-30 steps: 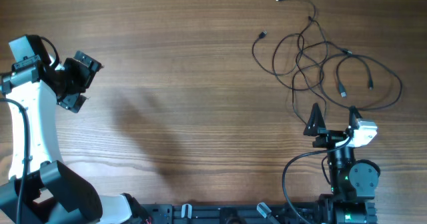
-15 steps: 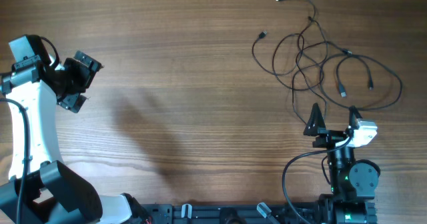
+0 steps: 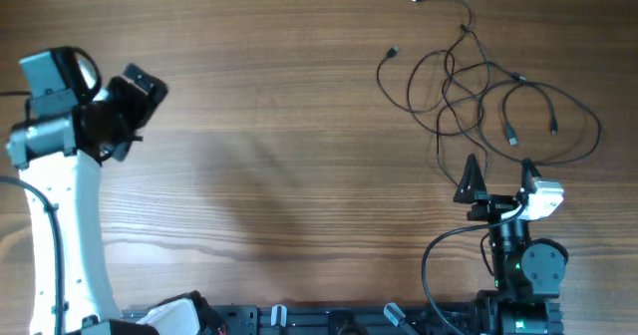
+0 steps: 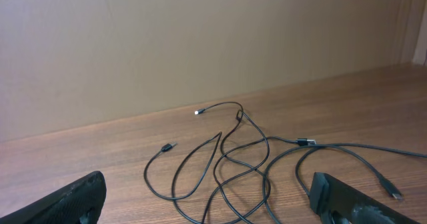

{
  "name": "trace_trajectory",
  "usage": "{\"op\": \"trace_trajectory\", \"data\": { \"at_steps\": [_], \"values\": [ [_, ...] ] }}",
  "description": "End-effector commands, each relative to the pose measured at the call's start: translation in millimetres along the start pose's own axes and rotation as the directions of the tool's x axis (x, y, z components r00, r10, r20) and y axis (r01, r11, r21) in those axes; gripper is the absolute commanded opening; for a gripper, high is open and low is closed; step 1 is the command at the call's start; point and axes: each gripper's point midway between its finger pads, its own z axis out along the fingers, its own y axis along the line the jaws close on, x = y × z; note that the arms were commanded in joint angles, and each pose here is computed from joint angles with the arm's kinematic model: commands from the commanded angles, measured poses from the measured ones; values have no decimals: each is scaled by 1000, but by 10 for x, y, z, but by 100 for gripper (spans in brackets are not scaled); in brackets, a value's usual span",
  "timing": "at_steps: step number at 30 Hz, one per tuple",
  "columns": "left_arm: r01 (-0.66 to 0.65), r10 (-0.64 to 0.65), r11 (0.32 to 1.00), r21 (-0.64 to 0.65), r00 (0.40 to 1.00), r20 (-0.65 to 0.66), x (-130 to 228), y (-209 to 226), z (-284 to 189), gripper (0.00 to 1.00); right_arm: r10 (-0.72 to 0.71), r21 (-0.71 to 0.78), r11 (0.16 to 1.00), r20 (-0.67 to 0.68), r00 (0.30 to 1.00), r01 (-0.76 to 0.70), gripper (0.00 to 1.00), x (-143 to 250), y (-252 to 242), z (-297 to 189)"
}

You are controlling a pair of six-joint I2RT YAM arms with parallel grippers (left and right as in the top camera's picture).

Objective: Untangle cables

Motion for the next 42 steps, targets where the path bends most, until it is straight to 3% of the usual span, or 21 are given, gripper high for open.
{"op": "trace_trajectory", "data": {
  "at_steps": [1,4,7,10,13,16,27,36,39,42],
  "values": [
    [-31,21,995,-95,995,-100,351,146,73,100,7,9,1000,12,1000,-7,100,-22,-14,-5],
    [-74,62,992,-103,992,-109,498,218,319,100,7,9,1000,12,1000,-7,100,-22,-14,-5],
    [-191,185,979,75,979,85,335,-93,639,100,7,9,1000,12,1000,-7,100,-22,-14,-5],
    [-378,288,898,224,892,348,144,-540,592,100,7,9,1000,12,1000,-7,100,-22,-14,-5],
    [-507,293,811,292,783,549,50,-843,339,100,7,9,1000,12,1000,-7,100,-22,-14,-5],
    [-514,287,804,299,776,561,167,-726,326,100,7,9,1000,12,1000,-7,100,-22,-14,-5],
    [-479,312,834,274,819,482,1206,469,767,100,7,9,1000,12,1000,-7,100,-22,-14,-5],
    [-455,298,865,214,806,511,1337,767,548,100,7,9,1000,12,1000,-7,100,-22,-14,-5],
    [-500,286,843,199,729,622,1190,667,324,100,7,9,1000,12,1000,-7,100,-23,-13,-5],
    [-612,355,780,130,604,714,1126,561,125,100,7,9,1000,12,1000,-7,100,-22,-14,-5]
  ]
}}
